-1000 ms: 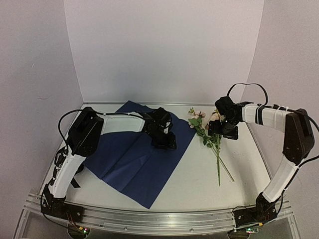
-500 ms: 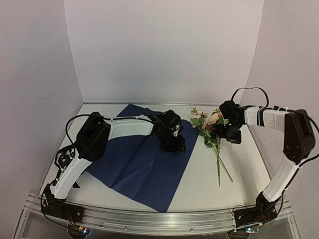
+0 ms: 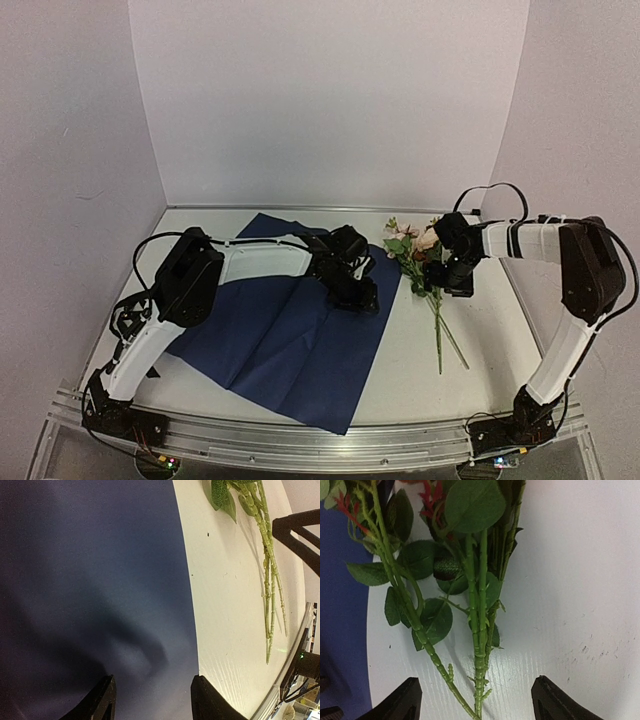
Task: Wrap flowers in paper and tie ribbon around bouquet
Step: Adjust the flattened wrapping paper at the center of the board, then pick up the fake flower from the center of the board.
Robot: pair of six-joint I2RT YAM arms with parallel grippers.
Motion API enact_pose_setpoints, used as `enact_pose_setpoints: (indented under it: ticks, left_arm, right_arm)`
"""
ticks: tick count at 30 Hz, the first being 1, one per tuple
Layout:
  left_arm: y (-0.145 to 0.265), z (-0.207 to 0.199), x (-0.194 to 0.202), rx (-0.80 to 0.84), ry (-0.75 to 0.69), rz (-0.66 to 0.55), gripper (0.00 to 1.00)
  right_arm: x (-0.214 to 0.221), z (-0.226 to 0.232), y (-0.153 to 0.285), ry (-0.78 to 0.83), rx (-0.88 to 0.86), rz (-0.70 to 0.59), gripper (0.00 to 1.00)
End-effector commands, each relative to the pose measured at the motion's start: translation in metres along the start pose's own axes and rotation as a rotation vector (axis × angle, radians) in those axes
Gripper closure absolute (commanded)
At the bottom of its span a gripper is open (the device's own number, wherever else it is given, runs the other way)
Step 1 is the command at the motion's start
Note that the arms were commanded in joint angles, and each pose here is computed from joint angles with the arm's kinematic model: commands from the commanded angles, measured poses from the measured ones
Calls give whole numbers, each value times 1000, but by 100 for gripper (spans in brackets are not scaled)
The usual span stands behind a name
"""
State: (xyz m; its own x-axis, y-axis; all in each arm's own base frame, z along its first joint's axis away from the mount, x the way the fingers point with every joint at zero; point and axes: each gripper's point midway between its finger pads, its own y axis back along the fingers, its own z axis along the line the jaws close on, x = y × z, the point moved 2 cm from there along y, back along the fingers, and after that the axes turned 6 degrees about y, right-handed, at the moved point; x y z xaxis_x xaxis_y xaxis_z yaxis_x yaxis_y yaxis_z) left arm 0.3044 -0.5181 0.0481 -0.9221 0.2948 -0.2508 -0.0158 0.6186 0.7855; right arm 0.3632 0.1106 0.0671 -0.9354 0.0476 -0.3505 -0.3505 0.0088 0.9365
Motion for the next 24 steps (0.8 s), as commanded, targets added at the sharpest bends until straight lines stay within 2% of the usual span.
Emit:
enact_pose_setpoints:
  ticks: [1,10,16,20,24]
  left_arm:
    - [13,2,1,-43,-16,17,46]
    - [28,26,-33,-13,-16,-24,45]
    - [42,12,-46,42,-69,-46,42]
    - [72,-4,-62,57,-84,-119,40]
    - [104,8,-78,28,-17,-205,39]
  right_arm:
    - [10,6,-14,23,2,28,27]
    - [21,12,-29,26,-10,65,34]
    - [21,16,-34,4,-15,78,38]
    - [22,17,-36,-9,-17,91,43]
    - [21,18,-37,-17,-15,91,46]
